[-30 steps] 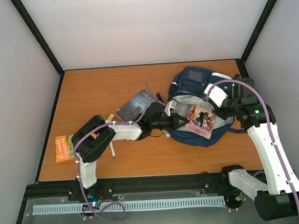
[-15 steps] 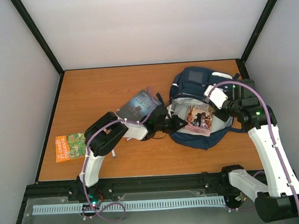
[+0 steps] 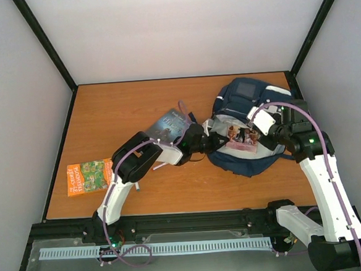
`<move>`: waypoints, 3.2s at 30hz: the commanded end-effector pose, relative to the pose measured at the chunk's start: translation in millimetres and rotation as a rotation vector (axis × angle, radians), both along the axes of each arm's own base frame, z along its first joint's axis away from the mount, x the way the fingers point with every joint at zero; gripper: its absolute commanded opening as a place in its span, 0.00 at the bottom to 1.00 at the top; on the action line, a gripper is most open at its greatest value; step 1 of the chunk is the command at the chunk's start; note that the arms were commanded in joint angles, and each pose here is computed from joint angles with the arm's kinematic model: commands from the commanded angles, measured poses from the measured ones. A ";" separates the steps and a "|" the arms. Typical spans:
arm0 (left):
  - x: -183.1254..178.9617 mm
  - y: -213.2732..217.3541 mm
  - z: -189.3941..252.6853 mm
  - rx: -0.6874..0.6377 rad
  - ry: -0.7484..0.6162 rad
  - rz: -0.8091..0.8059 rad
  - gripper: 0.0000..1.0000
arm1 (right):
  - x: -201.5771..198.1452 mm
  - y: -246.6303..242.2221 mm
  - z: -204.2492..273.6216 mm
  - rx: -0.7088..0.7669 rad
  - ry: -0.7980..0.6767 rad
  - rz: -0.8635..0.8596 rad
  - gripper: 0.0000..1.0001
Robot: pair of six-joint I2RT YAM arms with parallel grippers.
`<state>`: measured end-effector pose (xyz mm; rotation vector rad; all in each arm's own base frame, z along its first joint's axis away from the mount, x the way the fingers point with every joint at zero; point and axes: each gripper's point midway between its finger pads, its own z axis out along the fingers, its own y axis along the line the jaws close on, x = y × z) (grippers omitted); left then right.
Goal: Pack the student bag
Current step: Place the book in the student bag, then adjust the book in the student bag.
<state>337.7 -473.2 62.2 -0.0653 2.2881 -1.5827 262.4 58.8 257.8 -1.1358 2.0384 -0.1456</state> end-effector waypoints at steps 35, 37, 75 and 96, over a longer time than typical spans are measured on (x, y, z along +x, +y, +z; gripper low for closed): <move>16.9 85.4 14.6 0.708 -0.157 0.093 0.63 | -9.9 -5.4 -3.7 -0.002 -0.061 -0.032 0.03; 14.0 76.7 2.9 0.701 -0.139 0.046 0.58 | -9.3 -5.4 -3.4 0.000 -0.064 -0.034 0.03; -98.2 68.2 88.2 0.507 -0.280 -0.044 0.43 | 7.9 1.2 12.2 0.053 -0.085 -0.040 0.03; -85.9 -18.4 -8.8 0.395 -0.044 -0.071 0.01 | -0.9 16.9 19.0 0.162 -0.058 -0.006 0.03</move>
